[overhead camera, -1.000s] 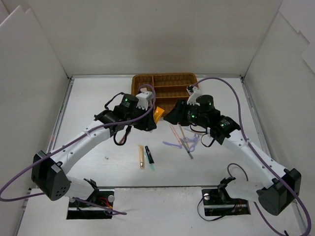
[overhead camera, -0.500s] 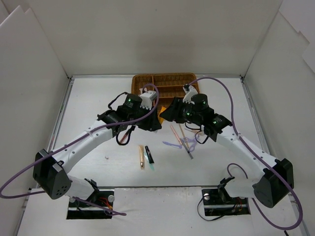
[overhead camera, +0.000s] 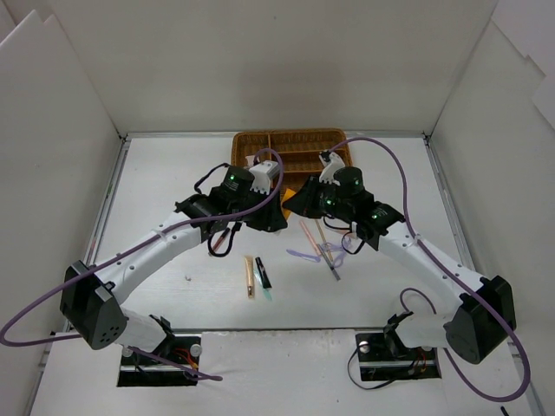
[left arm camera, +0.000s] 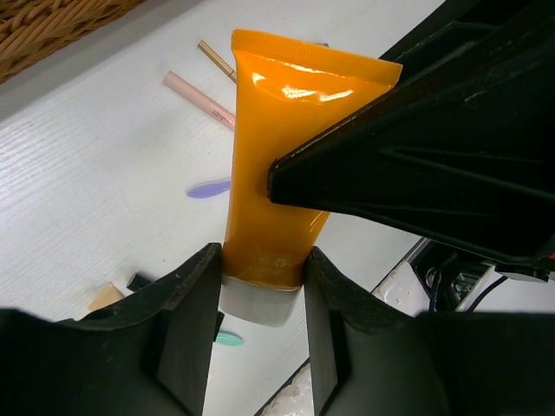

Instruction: Organize the makeup

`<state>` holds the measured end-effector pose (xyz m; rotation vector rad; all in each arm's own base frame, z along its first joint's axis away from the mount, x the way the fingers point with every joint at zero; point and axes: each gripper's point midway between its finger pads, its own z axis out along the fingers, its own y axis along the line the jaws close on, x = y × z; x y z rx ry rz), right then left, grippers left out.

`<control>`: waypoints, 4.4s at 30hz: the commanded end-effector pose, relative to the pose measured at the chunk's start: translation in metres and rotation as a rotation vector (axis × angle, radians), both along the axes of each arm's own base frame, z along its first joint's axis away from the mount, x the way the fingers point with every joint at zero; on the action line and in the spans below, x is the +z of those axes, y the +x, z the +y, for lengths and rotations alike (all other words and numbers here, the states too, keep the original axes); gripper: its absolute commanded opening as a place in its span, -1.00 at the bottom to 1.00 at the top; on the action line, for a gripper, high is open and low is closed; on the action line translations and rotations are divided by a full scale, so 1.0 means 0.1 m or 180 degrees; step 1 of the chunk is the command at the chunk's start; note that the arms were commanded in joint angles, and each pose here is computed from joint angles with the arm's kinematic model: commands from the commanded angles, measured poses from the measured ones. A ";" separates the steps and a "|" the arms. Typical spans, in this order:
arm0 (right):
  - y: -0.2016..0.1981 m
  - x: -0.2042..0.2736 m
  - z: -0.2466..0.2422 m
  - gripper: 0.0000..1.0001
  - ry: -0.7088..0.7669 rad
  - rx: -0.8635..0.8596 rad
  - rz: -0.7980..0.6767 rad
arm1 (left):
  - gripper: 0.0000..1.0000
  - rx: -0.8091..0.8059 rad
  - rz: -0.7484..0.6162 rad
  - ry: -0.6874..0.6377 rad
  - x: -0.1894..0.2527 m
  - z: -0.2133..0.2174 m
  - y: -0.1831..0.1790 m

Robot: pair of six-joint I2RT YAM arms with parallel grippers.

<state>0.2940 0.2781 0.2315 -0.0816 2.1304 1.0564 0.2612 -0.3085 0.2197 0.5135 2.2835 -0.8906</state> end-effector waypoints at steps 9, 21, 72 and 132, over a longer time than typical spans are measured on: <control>0.60 0.40 -0.14 -1.00 0.0156 -0.0390 -0.0352 | 0.75 0.0472 -0.0497 -0.0077 0.42 0.41 0.23; 1.94 0.40 -0.43 -1.00 0.0337 -0.1434 -0.0182 | 0.99 0.1188 -0.0413 0.0484 -0.01 1.61 0.30; 3.47 0.00 -1.40 0.22 0.0428 -0.2797 -0.0234 | 0.99 0.1443 -0.0185 0.0661 -0.33 1.95 0.31; -0.75 -2.02 0.66 -0.22 -0.2338 0.1501 0.0944 | 0.99 0.2069 0.0025 0.0749 -0.45 2.43 0.47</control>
